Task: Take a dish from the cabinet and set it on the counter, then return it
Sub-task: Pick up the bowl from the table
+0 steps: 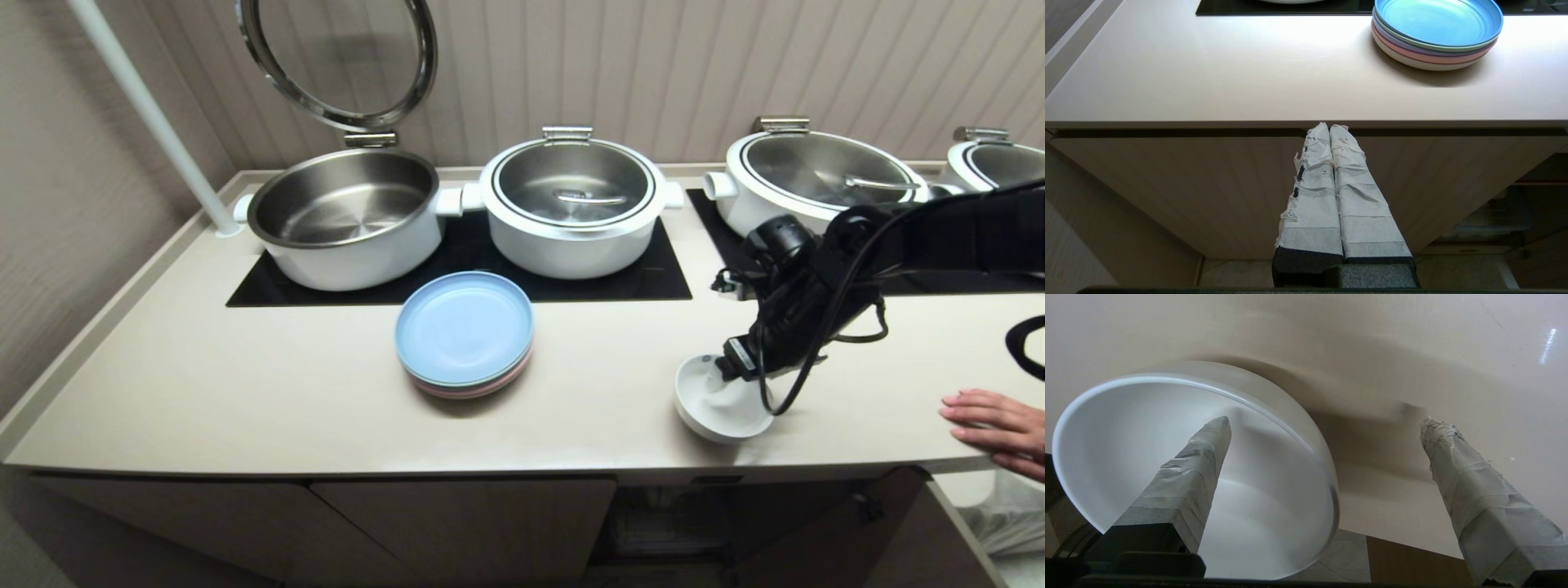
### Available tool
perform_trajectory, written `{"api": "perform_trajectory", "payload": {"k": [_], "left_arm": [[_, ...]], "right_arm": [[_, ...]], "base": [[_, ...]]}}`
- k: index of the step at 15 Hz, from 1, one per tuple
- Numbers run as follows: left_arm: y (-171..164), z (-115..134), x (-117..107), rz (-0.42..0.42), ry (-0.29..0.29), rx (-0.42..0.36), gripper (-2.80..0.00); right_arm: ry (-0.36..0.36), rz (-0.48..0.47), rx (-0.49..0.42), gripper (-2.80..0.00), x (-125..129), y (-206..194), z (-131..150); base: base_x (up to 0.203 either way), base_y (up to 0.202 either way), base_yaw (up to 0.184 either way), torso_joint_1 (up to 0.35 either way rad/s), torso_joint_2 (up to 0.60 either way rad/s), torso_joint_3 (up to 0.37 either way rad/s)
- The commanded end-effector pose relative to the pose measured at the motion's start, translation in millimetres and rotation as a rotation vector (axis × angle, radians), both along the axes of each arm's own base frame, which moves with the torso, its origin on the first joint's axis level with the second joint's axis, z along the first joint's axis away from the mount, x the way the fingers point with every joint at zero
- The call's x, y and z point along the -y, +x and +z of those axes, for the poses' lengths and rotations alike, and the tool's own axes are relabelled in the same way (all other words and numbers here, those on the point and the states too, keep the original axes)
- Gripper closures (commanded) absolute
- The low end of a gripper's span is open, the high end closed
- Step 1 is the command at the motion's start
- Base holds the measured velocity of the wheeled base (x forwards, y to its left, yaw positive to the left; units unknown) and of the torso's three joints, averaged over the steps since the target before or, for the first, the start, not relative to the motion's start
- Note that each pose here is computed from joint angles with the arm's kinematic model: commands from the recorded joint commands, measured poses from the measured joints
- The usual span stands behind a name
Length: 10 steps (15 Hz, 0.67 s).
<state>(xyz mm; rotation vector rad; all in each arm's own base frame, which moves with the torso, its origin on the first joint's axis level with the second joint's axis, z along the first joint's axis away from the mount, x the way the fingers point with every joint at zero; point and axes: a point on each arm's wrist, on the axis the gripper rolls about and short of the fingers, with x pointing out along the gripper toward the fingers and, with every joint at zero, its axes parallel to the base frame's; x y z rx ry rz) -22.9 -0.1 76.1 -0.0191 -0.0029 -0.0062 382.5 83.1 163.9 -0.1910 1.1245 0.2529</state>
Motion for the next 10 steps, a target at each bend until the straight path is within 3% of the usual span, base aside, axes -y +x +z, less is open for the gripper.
{"api": "perform_trajectory", "payload": {"k": [1,6,7,10], "left_arm": [[0.0,0.0,0.0,0.000,-0.001,0.000,0.00],[0.0,0.0,0.0,0.001,-0.001,0.000,0.00],[0.0,0.0,0.0,0.001,-0.001,0.000,0.00],[0.0,0.0,0.0,0.000,-0.001,0.000,0.00]], "right_arm": [[0.001,0.002,-0.005,-2.80,-0.1,-0.3,-0.4],[0.001,0.000,-0.007,-2.80,-0.1,-0.4,-0.8],[0.001,0.000,-0.008,0.00,0.0,-0.5,-0.8],[0.018,-0.035,-0.014,0.00,-1.7,-0.3,-1.9]], "base": [[0.000,0.000,0.000,0.000,0.00,0.000],[0.000,0.000,0.000,0.000,0.00,0.000],[0.000,0.000,0.000,0.000,0.00,0.000],[0.000,0.000,0.000,0.000,0.00,0.000]]}}
